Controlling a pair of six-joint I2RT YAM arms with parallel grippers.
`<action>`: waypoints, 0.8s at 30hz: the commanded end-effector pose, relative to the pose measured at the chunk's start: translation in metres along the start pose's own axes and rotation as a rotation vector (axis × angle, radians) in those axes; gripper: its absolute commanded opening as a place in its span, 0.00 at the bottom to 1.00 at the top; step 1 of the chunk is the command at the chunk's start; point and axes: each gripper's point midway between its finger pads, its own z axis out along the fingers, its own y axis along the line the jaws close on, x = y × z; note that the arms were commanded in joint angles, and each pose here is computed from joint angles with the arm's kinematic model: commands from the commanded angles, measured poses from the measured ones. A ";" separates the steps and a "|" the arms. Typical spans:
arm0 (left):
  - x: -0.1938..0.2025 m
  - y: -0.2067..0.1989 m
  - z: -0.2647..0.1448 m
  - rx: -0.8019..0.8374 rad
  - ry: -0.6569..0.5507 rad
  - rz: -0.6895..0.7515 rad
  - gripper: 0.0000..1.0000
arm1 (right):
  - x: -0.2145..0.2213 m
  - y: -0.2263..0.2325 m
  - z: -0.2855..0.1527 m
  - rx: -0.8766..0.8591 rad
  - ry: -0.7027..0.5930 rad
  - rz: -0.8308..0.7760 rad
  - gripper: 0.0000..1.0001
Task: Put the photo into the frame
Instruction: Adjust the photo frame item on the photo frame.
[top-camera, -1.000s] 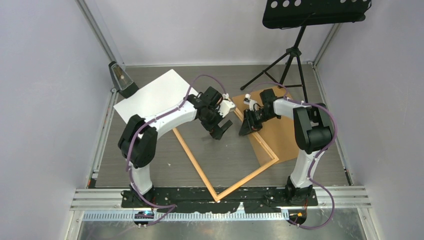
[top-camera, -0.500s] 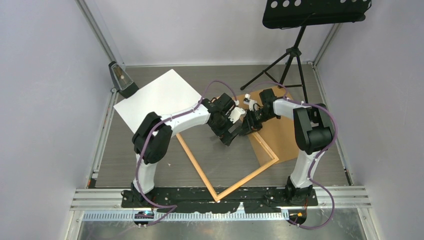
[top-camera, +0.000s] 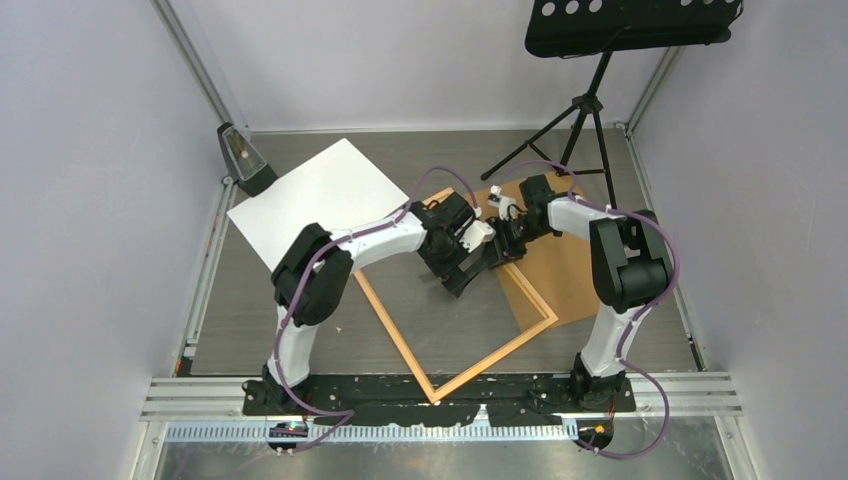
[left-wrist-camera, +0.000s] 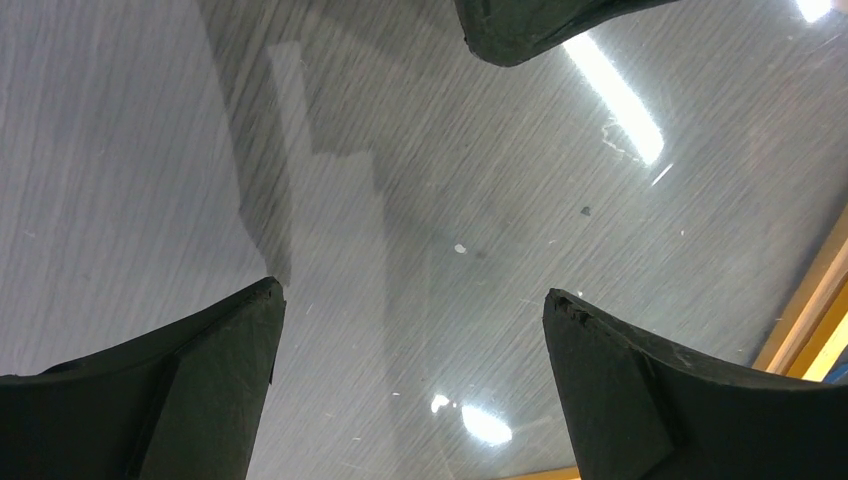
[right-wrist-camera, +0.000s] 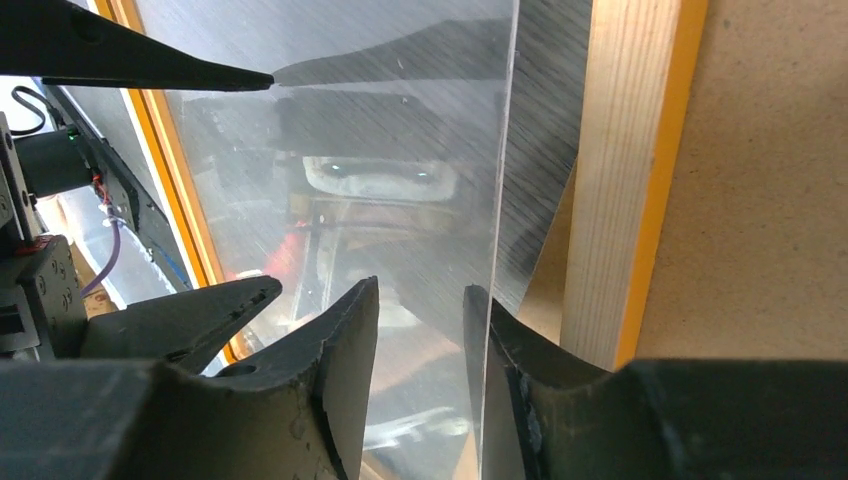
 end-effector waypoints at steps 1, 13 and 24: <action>-0.006 -0.011 0.003 0.012 -0.002 0.012 0.99 | -0.012 0.012 -0.015 0.016 -0.048 -0.076 0.44; 0.005 -0.014 0.013 0.014 0.032 0.025 0.99 | -0.014 0.011 -0.030 0.086 -0.064 -0.124 0.52; 0.011 -0.012 0.017 0.003 0.045 0.029 0.99 | -0.025 0.013 -0.062 0.210 -0.114 -0.210 0.55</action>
